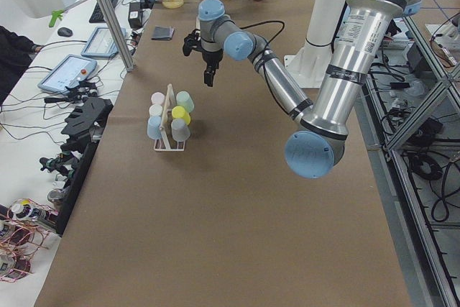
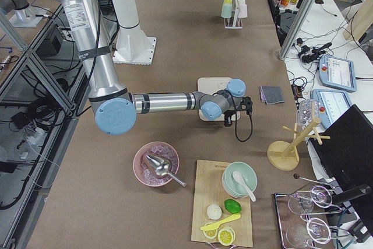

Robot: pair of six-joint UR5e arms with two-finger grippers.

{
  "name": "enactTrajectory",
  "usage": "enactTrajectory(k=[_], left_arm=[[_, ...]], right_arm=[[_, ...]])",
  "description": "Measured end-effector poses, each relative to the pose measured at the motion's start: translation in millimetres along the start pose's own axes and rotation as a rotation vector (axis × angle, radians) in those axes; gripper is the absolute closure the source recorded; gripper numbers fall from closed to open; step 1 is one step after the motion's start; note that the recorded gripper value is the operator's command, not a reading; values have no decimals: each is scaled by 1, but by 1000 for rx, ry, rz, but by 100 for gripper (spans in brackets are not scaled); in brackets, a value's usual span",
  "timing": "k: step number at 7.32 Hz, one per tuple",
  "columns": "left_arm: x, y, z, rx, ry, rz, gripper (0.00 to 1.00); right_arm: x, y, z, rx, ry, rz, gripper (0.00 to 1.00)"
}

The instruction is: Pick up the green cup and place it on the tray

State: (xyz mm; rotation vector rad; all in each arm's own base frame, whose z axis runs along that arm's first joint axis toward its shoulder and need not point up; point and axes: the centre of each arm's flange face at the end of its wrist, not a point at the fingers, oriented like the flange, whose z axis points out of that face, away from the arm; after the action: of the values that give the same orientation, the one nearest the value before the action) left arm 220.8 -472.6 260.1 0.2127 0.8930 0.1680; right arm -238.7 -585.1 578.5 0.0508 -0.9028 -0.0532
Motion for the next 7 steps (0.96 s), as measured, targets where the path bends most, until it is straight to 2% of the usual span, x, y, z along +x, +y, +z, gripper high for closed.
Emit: enactTrajectory(k=[1,2,4,5,7], left_arm=[[18,2,5,32,-32,88,3],[35,7,13,39,-48,249,3],[57,18,22,59,-106,679,3],[64,22,29,63,-145,853,2],[90,36,57,77,-300,1151,2]], right_arm=[[1,1,5,-7,4,1,40],[0,2,8,-10,7,-1,40],[-2,3,11,-14,10,-4,44],[-2,3,12,-16,10,-5,48],[-4,3,15,-20,10,-7,52]])
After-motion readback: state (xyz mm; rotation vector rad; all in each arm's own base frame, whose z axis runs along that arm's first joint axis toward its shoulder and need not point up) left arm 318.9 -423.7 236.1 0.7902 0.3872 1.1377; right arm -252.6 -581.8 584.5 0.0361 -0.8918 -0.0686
